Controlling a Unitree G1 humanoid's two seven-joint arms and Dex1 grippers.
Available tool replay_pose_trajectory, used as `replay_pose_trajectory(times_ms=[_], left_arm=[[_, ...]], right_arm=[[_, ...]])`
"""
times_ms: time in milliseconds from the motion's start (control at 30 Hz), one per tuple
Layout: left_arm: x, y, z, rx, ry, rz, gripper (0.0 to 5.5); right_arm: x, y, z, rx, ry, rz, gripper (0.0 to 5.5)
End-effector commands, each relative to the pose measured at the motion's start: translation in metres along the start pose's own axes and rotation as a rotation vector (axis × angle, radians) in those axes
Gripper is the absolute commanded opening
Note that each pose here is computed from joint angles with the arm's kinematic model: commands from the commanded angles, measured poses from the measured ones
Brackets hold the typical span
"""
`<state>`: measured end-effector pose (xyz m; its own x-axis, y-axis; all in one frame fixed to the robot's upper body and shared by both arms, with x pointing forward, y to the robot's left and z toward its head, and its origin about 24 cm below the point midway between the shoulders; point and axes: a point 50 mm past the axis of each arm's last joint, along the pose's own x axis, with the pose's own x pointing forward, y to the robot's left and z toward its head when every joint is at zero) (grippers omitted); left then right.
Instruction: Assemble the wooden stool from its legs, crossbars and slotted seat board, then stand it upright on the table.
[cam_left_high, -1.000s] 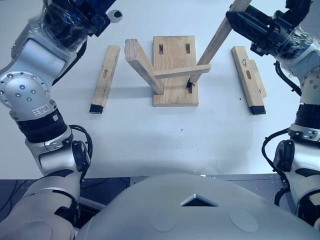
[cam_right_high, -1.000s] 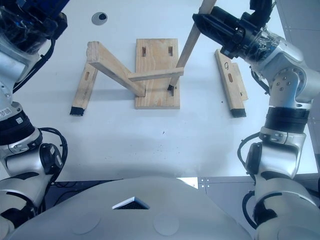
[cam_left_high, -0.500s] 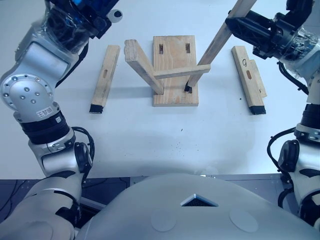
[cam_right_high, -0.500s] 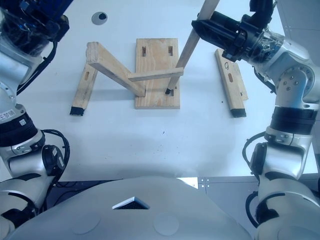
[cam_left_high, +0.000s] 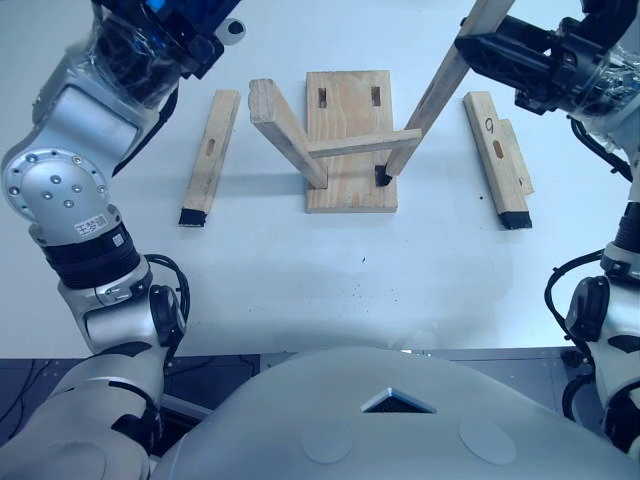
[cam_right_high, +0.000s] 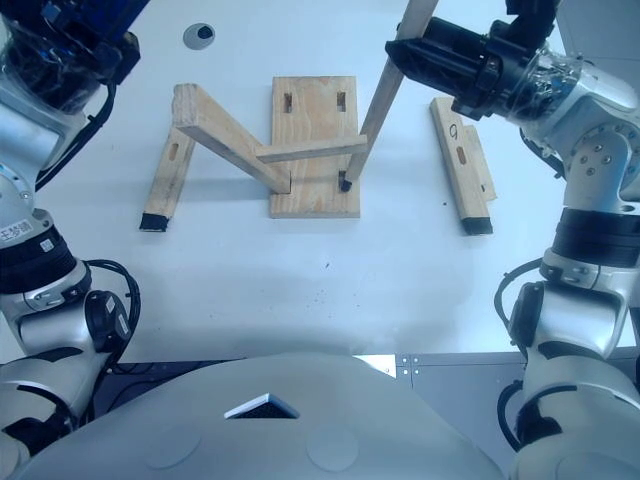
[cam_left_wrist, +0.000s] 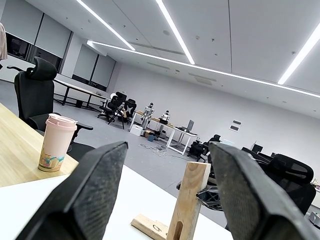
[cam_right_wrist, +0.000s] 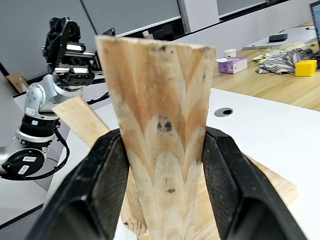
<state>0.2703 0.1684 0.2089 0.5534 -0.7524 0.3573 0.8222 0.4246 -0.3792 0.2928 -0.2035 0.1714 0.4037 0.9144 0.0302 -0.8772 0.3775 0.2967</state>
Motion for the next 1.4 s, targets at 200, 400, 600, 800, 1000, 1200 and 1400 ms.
replay_pose_trajectory(times_ms=[200,400,600,800,1000,1200,1400], left_arm=[[0.000,0.001,-0.003,-0.001,0.010,0.014,2.99],[0.001,0.002,-0.003,-0.006,0.009,0.012,2.99],[0.002,0.003,-0.003,-0.013,0.005,0.007,2.99],[0.002,0.003,-0.003,-0.015,0.004,0.005,2.99],[0.002,0.003,-0.003,-0.015,0.002,0.005,2.99],[0.002,0.003,-0.005,-0.014,0.006,0.006,2.99],[0.001,0.002,-0.004,-0.014,0.003,0.005,2.99]], right_arm=[[0.000,-0.002,0.008,-0.015,-0.031,-0.011,2.06],[0.002,-0.004,0.007,-0.001,-0.046,-0.016,2.06],[0.004,-0.005,0.004,0.024,-0.070,-0.008,2.06],[0.004,-0.005,0.000,0.021,-0.056,-0.012,2.06],[-0.001,-0.012,-0.008,-0.002,0.010,-0.049,2.06],[-0.001,-0.013,-0.015,-0.058,0.102,-0.039,2.06],[-0.011,-0.018,-0.019,-0.192,0.320,-0.010,2.06]])
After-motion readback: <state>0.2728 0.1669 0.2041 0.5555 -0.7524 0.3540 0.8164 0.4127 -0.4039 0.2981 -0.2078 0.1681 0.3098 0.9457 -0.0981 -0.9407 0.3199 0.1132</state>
